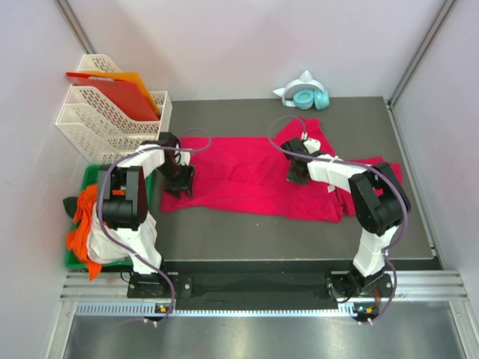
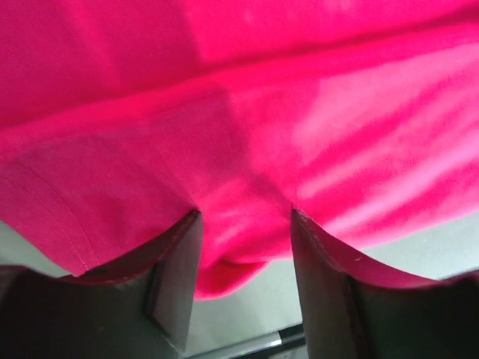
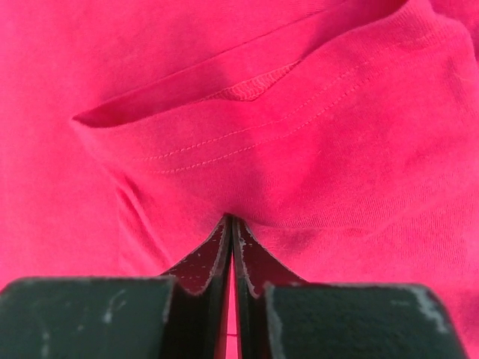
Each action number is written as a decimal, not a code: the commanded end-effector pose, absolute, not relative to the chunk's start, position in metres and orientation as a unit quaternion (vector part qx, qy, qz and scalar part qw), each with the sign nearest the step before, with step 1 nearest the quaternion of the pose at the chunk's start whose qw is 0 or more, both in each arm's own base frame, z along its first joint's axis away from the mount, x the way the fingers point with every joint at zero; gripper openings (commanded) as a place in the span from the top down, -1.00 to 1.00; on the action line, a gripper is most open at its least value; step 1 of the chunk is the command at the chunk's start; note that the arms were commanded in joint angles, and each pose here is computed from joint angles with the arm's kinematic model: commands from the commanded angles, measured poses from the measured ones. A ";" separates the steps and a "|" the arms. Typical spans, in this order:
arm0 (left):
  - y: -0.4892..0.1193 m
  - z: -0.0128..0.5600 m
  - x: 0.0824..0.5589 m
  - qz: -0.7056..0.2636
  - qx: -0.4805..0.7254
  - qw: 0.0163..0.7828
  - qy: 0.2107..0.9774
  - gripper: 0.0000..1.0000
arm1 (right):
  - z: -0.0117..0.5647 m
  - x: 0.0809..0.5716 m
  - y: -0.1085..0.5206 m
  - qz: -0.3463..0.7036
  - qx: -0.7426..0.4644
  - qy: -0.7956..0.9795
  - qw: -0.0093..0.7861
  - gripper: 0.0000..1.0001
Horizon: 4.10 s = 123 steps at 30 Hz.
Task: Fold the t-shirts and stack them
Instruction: Grap the side of the flattened tshirt furthest away from the robot with both arms
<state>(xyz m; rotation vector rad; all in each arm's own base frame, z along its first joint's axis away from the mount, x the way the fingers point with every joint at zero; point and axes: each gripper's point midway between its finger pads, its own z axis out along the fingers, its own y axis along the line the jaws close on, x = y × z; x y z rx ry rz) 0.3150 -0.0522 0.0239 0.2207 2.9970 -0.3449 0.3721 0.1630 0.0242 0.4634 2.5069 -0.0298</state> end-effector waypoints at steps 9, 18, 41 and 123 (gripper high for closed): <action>-0.087 0.155 0.383 -0.207 0.110 0.274 0.933 -0.35 | 0.180 0.451 0.146 0.029 0.161 0.883 0.441 0.15; -0.077 0.138 0.415 -0.175 0.076 0.256 0.948 -0.24 | 0.164 0.537 0.082 -0.040 0.194 0.892 0.406 0.18; -0.071 0.129 0.432 -0.157 0.093 0.284 0.941 -0.31 | 0.120 0.609 0.057 0.012 0.236 0.876 0.421 -0.06; -0.090 0.080 0.425 -0.195 0.072 0.224 0.952 -0.26 | 0.084 0.491 0.093 0.008 0.212 0.896 0.391 0.25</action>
